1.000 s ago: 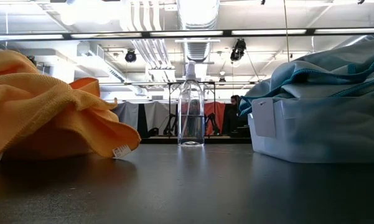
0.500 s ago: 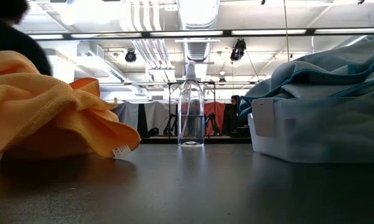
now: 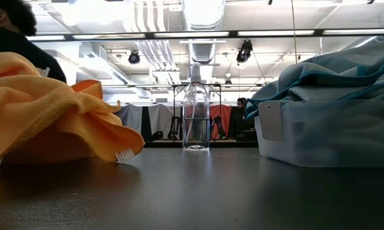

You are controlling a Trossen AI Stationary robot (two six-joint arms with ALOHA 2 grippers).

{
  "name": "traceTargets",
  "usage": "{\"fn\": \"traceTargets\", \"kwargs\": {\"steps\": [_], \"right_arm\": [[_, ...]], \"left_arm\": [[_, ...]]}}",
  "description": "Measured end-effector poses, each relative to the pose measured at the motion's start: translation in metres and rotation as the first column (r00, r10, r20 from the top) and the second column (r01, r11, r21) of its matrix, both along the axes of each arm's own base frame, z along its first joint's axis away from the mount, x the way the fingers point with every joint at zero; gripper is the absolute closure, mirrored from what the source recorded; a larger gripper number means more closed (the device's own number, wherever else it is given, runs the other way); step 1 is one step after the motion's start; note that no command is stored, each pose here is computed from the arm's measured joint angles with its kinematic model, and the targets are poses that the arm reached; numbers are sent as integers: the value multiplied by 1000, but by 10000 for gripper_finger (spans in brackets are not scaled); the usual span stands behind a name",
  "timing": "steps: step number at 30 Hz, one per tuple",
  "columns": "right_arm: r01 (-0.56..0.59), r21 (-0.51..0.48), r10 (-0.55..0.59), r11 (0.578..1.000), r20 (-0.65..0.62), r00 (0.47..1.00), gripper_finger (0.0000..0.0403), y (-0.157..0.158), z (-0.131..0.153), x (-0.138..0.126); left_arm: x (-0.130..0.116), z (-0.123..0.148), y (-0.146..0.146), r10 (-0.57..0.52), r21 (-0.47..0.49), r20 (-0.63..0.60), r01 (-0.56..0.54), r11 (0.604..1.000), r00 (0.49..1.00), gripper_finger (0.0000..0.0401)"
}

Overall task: Sort microfiber towel by color & place in baskets
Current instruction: Return to Home Position

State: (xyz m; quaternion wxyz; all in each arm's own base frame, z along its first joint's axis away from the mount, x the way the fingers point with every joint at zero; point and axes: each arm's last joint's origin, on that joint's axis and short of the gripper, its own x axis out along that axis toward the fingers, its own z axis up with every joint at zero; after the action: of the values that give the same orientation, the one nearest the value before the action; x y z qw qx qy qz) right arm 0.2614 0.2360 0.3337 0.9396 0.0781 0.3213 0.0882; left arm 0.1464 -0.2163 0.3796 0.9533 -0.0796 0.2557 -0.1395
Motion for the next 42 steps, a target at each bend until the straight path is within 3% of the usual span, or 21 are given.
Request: {"fn": "traceTargets", "kwargs": {"steps": [10,17,23,27,33,42], "right_arm": [[-3,34,2,999,35,999,261,-5,-37,-6],[-21,126,3,992,143,990,261,-26,-52,-35],[-51,206,-2,977,250,968,261,-52,-63,-61],[-89,234,11,968,315,949,261,-63,-70,-73],[-141,222,50,965,370,928,261,-72,-72,-83],[-164,188,73,968,415,907,261,-84,-71,-95]], "left_arm": [[-19,-28,31,-32,-82,118,42,996,992,207],[-31,-33,52,-30,-115,148,47,992,989,207],[-39,-36,65,-57,-80,192,73,994,980,207],[-45,-42,73,-105,-94,235,130,987,966,207],[-59,-55,91,-195,-120,355,251,960,914,207],[-76,-76,120,-204,-120,441,283,952,874,207]]}}
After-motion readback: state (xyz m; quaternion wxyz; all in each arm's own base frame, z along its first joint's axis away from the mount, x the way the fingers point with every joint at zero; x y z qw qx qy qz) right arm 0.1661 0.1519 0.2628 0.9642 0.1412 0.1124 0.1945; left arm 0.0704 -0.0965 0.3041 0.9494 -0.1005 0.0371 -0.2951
